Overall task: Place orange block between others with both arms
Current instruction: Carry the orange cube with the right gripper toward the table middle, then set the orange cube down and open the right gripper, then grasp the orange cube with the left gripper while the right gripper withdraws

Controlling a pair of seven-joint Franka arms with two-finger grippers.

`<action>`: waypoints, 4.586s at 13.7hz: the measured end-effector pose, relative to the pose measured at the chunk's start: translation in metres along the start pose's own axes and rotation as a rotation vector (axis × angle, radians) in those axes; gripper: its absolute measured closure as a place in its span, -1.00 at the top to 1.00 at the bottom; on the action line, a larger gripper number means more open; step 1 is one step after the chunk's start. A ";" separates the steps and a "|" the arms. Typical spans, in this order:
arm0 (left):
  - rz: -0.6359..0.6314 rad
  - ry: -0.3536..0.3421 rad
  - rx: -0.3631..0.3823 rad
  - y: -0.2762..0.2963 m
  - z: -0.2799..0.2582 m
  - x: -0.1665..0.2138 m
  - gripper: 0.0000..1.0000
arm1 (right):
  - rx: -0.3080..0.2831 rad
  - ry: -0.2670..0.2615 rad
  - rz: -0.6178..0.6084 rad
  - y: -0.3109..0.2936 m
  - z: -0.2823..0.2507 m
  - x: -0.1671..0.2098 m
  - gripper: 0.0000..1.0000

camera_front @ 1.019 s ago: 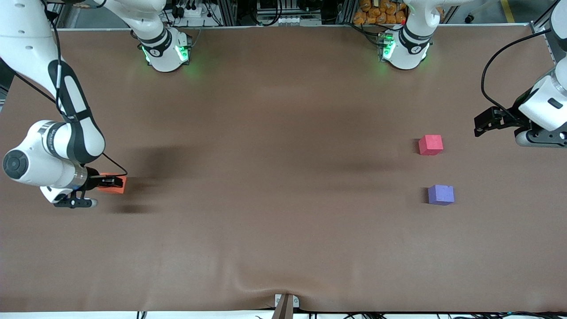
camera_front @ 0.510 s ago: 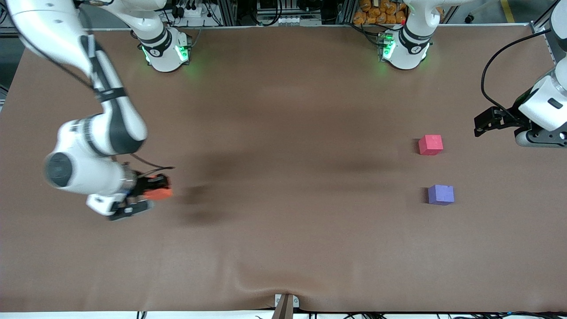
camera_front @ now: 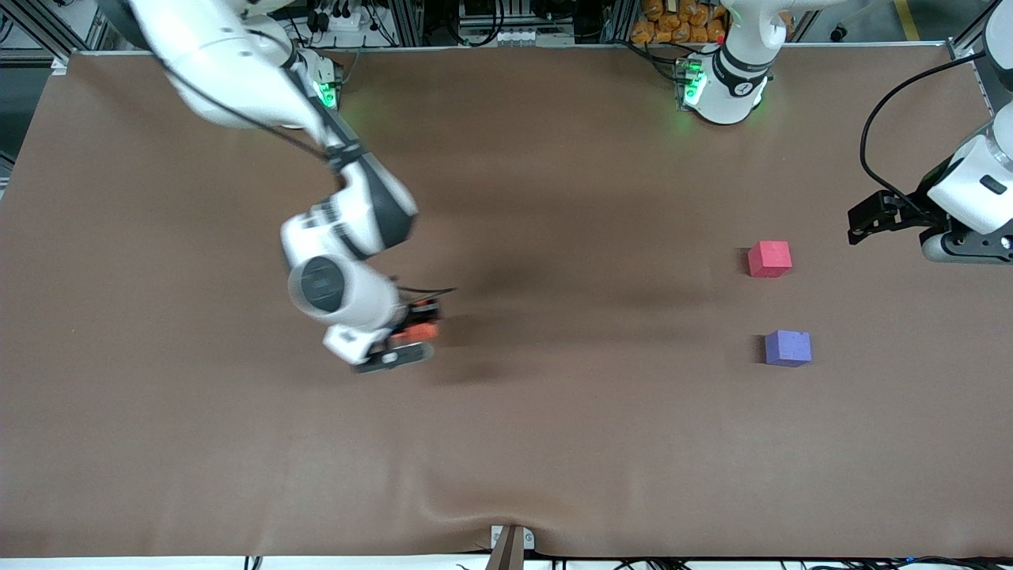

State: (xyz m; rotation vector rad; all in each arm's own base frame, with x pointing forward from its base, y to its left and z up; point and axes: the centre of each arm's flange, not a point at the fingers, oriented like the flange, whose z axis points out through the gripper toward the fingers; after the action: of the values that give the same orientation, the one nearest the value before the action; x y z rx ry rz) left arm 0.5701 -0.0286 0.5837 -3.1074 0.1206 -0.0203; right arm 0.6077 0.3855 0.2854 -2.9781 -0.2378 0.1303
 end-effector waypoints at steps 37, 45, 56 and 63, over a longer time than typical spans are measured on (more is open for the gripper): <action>0.039 -0.044 -0.060 0.033 0.026 0.011 1.00 | -0.177 0.097 0.171 0.119 -0.036 0.064 1.00; -0.054 -0.082 -0.079 0.186 0.071 0.042 1.00 | -0.175 0.193 0.114 0.332 -0.045 0.092 1.00; -0.021 0.007 -0.126 0.371 0.162 0.045 1.00 | -0.243 0.275 0.157 0.440 -0.024 0.088 1.00; -0.069 0.011 -0.142 0.460 0.250 0.026 1.00 | -0.252 0.158 0.166 0.434 -0.094 0.026 1.00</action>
State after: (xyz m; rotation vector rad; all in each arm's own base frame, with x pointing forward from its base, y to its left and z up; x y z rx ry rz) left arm 0.5637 -0.4808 0.3194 -3.2522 0.0149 -0.0324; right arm 0.7076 -0.0472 0.3082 -3.2335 0.0149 -0.1269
